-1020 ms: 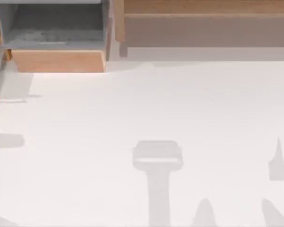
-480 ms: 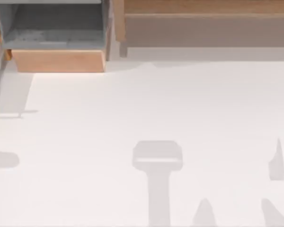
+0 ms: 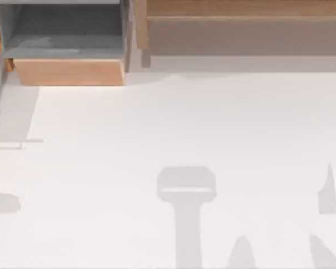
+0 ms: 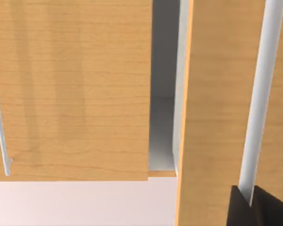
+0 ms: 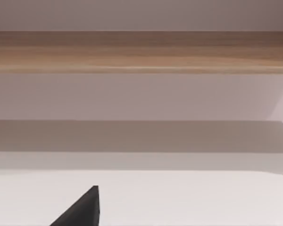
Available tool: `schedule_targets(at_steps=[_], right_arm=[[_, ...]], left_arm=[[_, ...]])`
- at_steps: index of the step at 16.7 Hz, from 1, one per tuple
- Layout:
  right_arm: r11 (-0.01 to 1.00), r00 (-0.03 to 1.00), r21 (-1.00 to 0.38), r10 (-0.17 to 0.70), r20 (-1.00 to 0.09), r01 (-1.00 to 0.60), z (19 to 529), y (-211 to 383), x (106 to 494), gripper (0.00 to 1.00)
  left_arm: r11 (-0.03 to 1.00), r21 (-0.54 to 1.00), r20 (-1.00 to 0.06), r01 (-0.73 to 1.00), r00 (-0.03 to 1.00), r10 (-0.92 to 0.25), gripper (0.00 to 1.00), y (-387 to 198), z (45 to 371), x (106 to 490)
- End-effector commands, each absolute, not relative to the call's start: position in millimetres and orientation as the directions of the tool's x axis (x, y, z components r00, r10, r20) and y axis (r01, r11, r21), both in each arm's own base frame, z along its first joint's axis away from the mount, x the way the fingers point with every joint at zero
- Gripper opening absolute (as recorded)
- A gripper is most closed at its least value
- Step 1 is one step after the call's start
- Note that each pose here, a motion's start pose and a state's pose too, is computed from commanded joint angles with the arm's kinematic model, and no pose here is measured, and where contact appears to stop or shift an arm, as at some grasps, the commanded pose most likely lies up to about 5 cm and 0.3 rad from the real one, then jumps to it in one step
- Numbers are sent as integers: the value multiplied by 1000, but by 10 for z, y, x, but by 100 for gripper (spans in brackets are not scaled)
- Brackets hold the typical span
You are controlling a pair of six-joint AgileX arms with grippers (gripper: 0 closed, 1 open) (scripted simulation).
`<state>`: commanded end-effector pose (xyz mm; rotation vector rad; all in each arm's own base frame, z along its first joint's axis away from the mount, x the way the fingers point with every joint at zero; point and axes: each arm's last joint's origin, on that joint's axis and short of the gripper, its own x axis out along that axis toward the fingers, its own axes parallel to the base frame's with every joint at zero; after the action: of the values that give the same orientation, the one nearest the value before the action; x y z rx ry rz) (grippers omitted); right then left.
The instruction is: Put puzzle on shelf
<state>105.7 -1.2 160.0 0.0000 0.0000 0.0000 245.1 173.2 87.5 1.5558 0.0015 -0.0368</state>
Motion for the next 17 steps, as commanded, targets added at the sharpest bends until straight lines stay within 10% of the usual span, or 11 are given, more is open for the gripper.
schedule_targets(at_steps=[12,17], right_arm=[[1000,1000,0,0,0,0,1600,-12,1057,100],[1000,1000,0,0,0,0,1600,-12,1057,100]], left_arm=[[15,1000,-24,25,999,-23,98,1732,875,2451],[15,1000,-24,25,999,-23,100,1732,875,2451]])
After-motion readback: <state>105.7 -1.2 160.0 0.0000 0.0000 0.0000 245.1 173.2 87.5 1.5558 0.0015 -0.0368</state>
